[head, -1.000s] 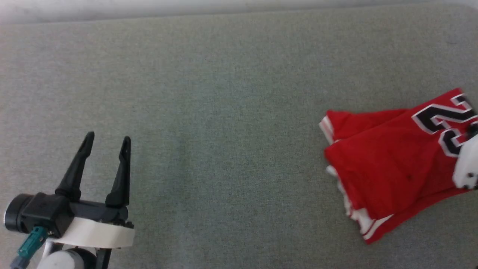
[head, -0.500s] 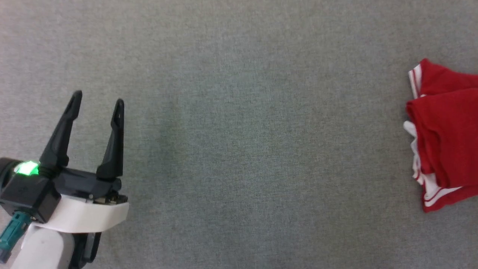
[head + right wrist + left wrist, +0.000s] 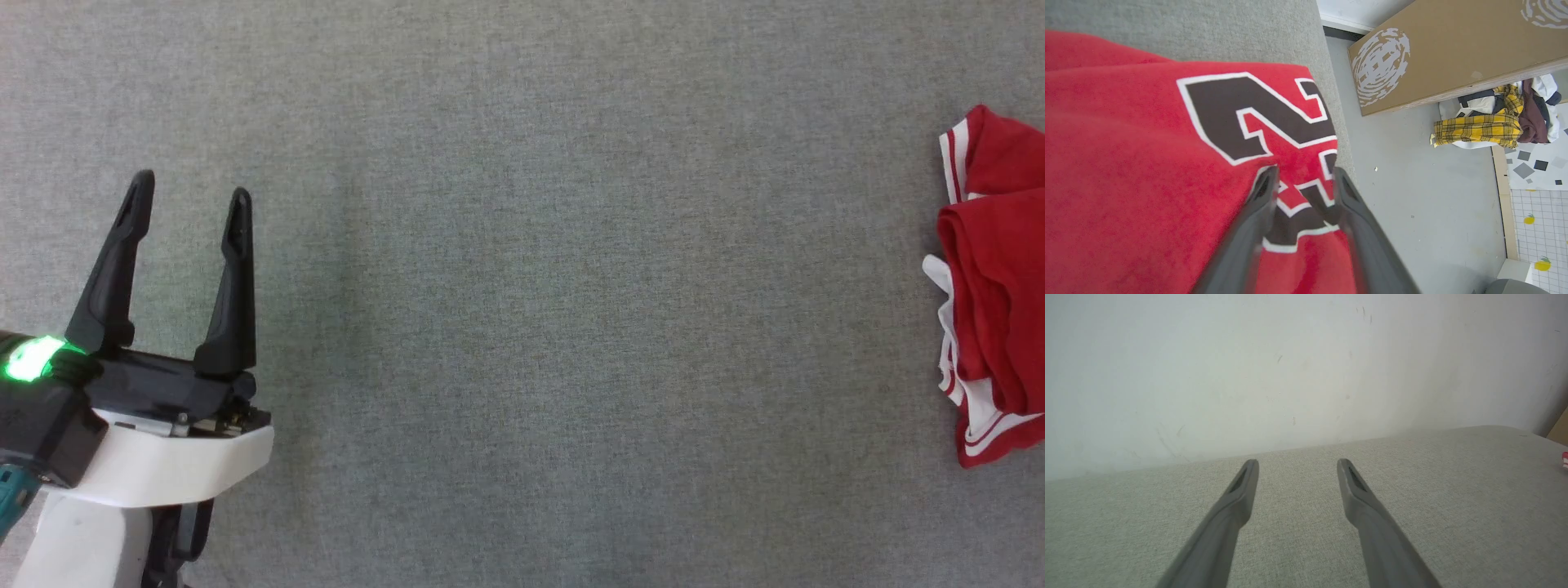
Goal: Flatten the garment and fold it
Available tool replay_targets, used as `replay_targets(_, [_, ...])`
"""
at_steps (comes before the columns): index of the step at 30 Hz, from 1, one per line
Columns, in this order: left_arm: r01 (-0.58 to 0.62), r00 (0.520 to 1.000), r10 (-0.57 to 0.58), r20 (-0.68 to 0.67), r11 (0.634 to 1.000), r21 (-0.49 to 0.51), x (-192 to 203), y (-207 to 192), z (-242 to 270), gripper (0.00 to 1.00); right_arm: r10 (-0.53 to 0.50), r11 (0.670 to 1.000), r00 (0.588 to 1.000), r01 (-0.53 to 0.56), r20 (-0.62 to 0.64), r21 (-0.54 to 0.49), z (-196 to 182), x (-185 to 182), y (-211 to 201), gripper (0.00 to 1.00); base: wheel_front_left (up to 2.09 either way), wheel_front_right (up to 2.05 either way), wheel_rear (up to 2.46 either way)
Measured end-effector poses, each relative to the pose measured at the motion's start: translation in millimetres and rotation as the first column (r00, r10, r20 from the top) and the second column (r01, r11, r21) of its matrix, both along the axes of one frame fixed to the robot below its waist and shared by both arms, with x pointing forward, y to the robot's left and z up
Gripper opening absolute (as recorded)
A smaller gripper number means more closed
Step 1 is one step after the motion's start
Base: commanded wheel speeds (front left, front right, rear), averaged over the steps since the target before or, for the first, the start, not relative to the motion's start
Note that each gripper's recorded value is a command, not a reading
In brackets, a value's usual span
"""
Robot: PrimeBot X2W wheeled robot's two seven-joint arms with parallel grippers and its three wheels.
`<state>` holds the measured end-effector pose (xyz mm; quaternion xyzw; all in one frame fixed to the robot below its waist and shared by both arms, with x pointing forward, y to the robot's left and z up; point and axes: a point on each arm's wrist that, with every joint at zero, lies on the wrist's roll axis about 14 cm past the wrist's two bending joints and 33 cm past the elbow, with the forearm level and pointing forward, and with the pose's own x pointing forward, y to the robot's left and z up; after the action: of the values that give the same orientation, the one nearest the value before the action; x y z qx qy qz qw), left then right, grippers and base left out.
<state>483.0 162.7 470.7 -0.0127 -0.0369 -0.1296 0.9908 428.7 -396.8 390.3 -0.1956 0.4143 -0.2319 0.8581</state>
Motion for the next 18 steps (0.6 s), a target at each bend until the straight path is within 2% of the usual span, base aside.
replay_targets(6, [-0.017, 1.000, 0.019, 0.025, 0.999, -0.042, -0.7, 2.8, 11.2, 1.00, 0.003, 1.000, 0.999, -0.003, 0.039, 0.006, 7.8, 1.4, 2.5, 1.00, 0.00, 0.00, 0.00])
replay_targets(11, [-0.037, 0.999, 0.040, 0.031, 0.994, -0.102, -7.2, 5.3, 20.8, 1.00, 0.014, 0.999, 0.986, -0.020, 0.166, 0.033, 29.0, 7.9, 9.5, 1.00, 0.00, 0.00, 0.00])
replay_targets(13, [-0.054, 0.998, 0.057, 0.023, 0.992, -0.110, -12.6, 8.4, 21.9, 1.00, 0.031, 0.997, 0.967, -0.046, 0.251, 0.054, 42.3, 14.3, 18.3, 1.00, 0.00, 0.00, 0.00])
replay_targets(18, [-0.113, 0.994, 0.111, -0.017, 0.983, -0.142, -32.3, 18.6, 21.3, 1.00, 0.087, 0.983, 0.892, -0.149, 0.444, 0.107, 73.1, 22.8, 55.4, 1.00, 0.00, 0.00, 0.00])
